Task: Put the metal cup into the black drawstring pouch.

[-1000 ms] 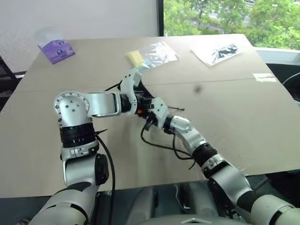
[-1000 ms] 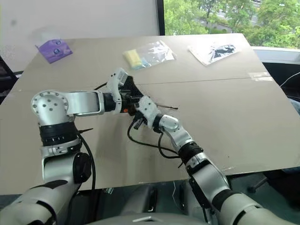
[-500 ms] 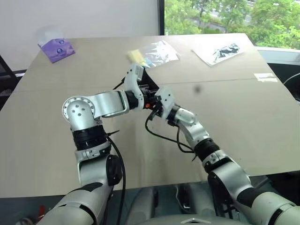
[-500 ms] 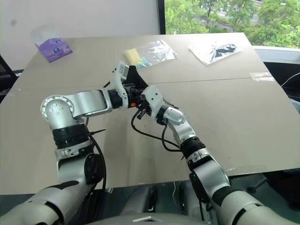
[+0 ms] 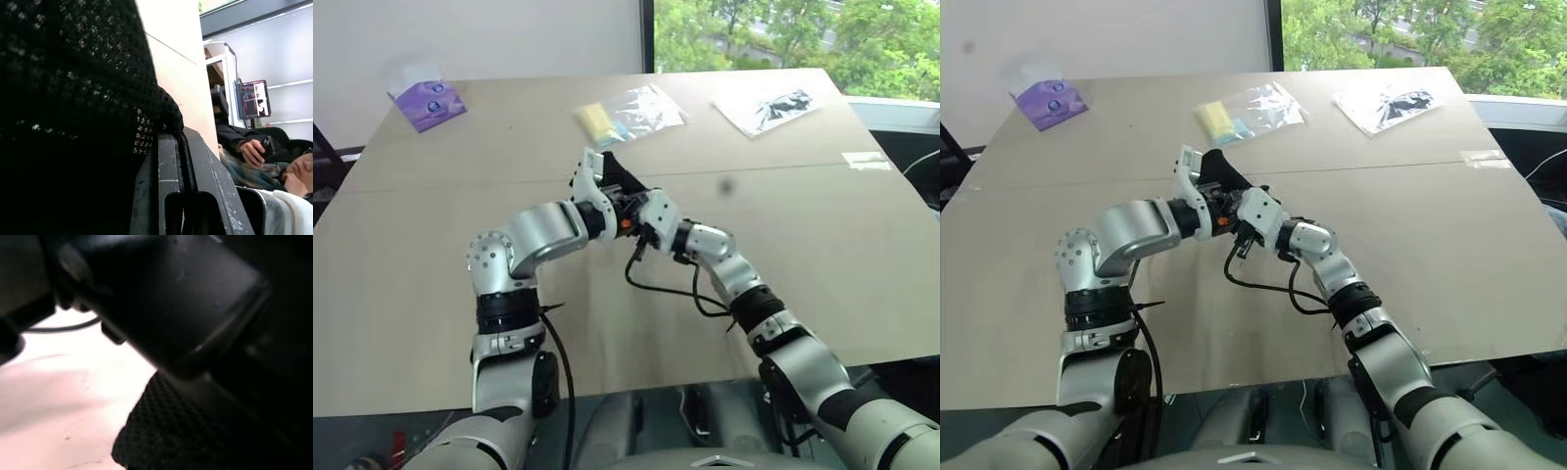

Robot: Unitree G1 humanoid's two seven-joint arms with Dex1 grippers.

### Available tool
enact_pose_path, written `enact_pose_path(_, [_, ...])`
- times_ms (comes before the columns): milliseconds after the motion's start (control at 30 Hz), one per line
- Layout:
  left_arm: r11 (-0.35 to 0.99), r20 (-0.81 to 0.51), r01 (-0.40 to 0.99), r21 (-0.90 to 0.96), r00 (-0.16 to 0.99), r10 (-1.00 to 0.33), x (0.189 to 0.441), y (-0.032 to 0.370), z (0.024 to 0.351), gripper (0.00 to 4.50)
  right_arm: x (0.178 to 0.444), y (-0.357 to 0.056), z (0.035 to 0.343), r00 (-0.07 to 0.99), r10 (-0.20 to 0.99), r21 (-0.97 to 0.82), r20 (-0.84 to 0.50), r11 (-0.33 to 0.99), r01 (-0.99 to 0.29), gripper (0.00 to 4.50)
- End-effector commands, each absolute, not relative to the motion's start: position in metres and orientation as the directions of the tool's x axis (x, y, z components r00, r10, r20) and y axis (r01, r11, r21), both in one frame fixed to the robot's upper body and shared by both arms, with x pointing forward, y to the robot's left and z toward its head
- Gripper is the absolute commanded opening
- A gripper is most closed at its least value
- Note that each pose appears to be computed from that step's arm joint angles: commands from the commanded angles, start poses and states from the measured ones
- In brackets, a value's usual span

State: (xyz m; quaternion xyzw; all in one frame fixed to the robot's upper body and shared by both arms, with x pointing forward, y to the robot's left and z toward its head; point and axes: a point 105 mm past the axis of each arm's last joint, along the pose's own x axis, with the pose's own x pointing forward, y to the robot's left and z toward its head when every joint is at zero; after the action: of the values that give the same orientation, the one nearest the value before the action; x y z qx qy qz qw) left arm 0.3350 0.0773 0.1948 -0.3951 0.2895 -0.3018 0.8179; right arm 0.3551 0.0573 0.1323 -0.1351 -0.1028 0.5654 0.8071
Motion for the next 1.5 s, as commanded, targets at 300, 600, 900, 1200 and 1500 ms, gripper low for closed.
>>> enact_pose_path(300, [0.542, -0.254, 0.281, -0.792, 0.655, -0.711, 0.331, 0.092, 0.186, 0.00, 0.339, 0.042, 0.143, 0.310, 0.949, -0.320, -0.054, 0.278, -0.906, 4.44])
enact_pose_path(600, [0.608, -0.290, 0.292, -0.738, 0.676, -0.677, 0.341, 0.115, 0.180, 0.00, 0.316, 0.006, 0.167, 0.255, 0.963, -0.283, -0.091, 0.220, -0.933, 4.44])
enact_pose_path(900, [0.554, -0.120, 0.462, -0.692, 0.684, -0.720, 0.344, 0.129, 0.205, 0.00, 0.332, -0.020, 0.171, 0.426, 0.897, -0.349, -0.115, 0.365, -0.863, 4.44])
enact_pose_path(1200, [0.624, -0.183, 0.514, -0.589, 0.667, -0.722, 0.341, 0.156, 0.205, 0.00, 0.359, -0.019, 0.162, 0.528, 0.846, -0.402, -0.076, 0.458, -0.793, 4.44])
enact_pose_path(1500, [0.633, -0.201, 0.518, -0.575, 0.661, -0.723, 0.333, 0.159, 0.198, 0.00, 0.374, 0.028, 0.122, 0.528, 0.843, -0.372, -0.104, 0.459, -0.807, 4.44])
